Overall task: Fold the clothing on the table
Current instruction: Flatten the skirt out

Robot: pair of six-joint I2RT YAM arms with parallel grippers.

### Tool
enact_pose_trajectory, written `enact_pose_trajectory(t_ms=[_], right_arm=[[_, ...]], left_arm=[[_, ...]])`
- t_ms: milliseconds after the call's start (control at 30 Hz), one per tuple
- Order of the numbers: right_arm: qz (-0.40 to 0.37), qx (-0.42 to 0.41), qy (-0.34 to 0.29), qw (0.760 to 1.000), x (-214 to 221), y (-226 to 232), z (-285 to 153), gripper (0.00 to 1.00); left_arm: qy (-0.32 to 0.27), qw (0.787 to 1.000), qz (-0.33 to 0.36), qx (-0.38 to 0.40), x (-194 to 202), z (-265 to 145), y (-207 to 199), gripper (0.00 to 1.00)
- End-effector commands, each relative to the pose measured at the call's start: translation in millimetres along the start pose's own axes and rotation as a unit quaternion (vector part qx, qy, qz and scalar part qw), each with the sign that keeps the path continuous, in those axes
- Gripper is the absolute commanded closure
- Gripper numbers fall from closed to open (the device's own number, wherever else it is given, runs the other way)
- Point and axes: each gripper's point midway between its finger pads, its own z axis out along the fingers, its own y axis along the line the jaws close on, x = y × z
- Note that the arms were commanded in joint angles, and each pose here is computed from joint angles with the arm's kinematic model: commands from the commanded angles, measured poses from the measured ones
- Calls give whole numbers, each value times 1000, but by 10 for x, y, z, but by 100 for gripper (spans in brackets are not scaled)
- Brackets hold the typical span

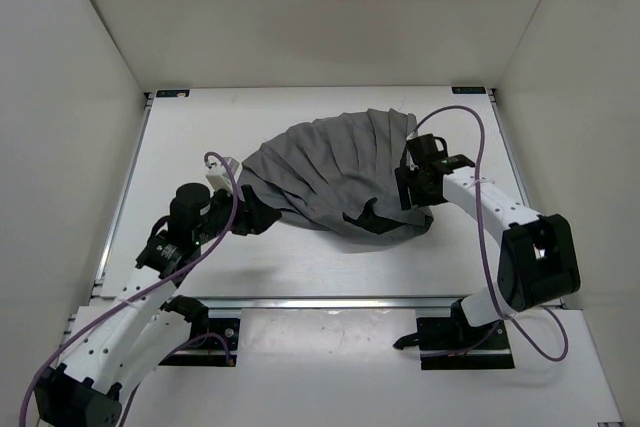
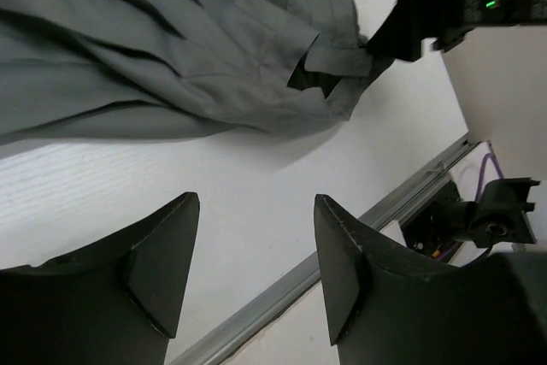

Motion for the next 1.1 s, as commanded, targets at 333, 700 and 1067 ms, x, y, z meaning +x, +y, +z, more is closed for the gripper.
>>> enact_pose_trajectory(t_ms=[333, 700, 1067], right_arm=[[-4, 3, 68, 998, 242, 51, 132, 100], [40, -89, 33, 995, 419, 346, -185, 100], [33, -108, 19, 993, 490, 433, -206, 100]], left_arm=[[50, 997, -44, 38, 306, 534, -160, 34], [86, 987, -130, 33, 456, 1102, -395, 22], [72, 971, -229, 2, 496, 1370, -167, 20]])
